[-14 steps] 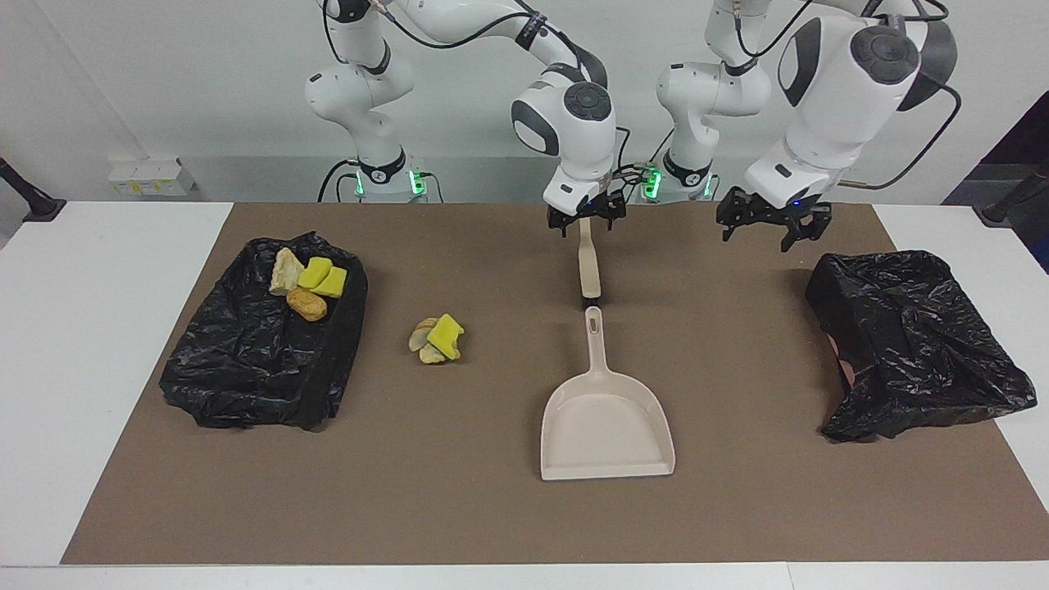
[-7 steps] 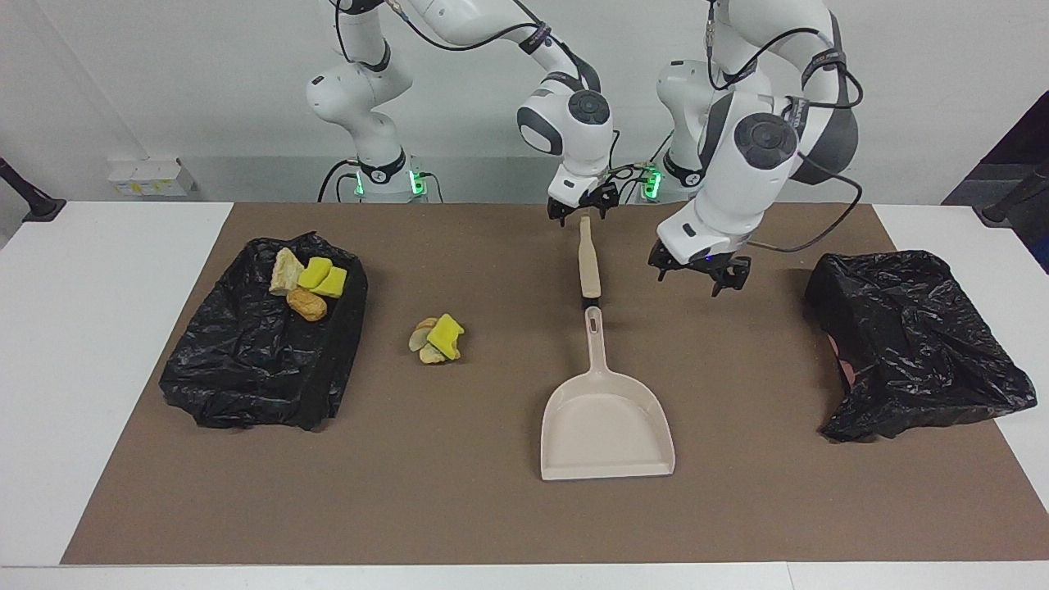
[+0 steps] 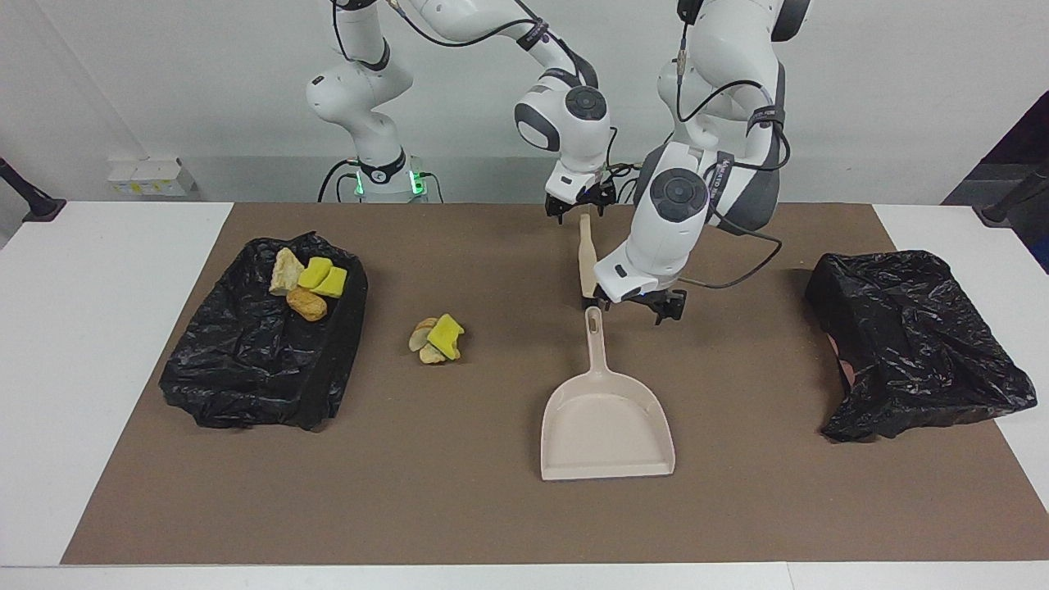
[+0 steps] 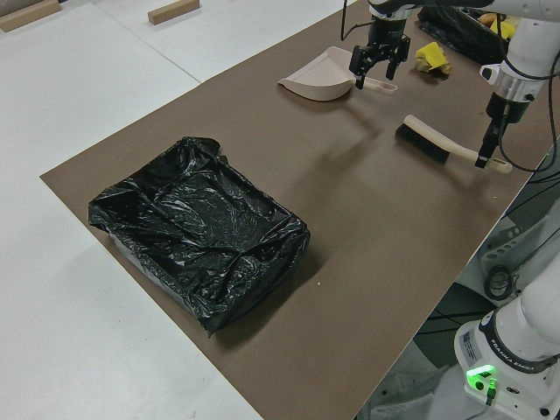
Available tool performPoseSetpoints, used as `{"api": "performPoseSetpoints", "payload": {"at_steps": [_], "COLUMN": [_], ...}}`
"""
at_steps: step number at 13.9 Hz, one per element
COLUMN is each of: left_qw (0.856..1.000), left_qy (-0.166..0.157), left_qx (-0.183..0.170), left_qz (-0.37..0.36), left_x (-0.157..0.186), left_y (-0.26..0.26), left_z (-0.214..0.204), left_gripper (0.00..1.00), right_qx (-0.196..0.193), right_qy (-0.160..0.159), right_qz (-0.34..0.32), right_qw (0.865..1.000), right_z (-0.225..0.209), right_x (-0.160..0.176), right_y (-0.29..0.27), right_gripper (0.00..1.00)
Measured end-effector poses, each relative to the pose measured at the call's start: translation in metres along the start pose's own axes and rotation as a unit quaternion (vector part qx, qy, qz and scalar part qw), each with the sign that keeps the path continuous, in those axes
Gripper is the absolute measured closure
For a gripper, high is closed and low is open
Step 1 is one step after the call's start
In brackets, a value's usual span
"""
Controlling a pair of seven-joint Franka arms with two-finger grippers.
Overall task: Sweep and dump trash in bin
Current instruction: 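Grasp the dustpan handle with the left gripper while the right gripper lifts the brush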
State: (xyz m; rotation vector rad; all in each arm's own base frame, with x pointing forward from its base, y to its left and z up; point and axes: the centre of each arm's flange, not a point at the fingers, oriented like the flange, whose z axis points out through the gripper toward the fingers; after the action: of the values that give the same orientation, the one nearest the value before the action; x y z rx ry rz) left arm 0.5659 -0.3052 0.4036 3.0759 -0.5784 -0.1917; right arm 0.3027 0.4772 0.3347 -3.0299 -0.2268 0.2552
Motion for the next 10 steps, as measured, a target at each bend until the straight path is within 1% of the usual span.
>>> {"api": "performPoseSetpoints", "payload": {"at_steps": [2,3,6,7,8,9,10], "left_qw": [1.000,0.999,0.998,0.998,0.997,0.997,0.997], "left_qy": [0.005,0.007,0.014,0.014,0.015,0.014,0.015], "left_qx": [-0.004,-0.005,-0.005,-0.006,-0.010,-0.012,-0.013], "left_qz": [-0.020,-0.031,-0.060,-0.064,-0.070,-0.073,-0.076], "left_x": [0.010,0.014,0.026,0.028,0.031,0.032,0.033], "left_y": [0.010,0.017,0.045,0.049,0.049,0.046,0.044], "left_z": [0.004,0.007,0.033,0.040,0.044,0.046,0.045], "left_gripper": [0.00,0.00,0.00,0.01,0.04,0.17,0.32], "right_qx": [-0.001,-0.001,-0.002,-0.002,-0.003,-0.004,-0.009], "right_qy": [-0.001,-0.001,-0.002,-0.002,-0.003,-0.004,-0.010], "right_qz": [0.000,0.000,0.000,0.001,0.001,0.001,-0.003], "right_qw": [1.000,1.000,1.000,1.000,1.000,1.000,1.000], "right_z": [0.001,0.002,0.002,0.002,0.003,0.004,0.004], "right_x": [0.000,-0.001,-0.001,-0.001,0.000,0.000,0.000], "right_y": [0.001,0.001,0.001,0.002,0.003,0.004,0.006], "right_gripper": [0.04,0.12,0.49,0.61,0.71,0.74,0.74]}}
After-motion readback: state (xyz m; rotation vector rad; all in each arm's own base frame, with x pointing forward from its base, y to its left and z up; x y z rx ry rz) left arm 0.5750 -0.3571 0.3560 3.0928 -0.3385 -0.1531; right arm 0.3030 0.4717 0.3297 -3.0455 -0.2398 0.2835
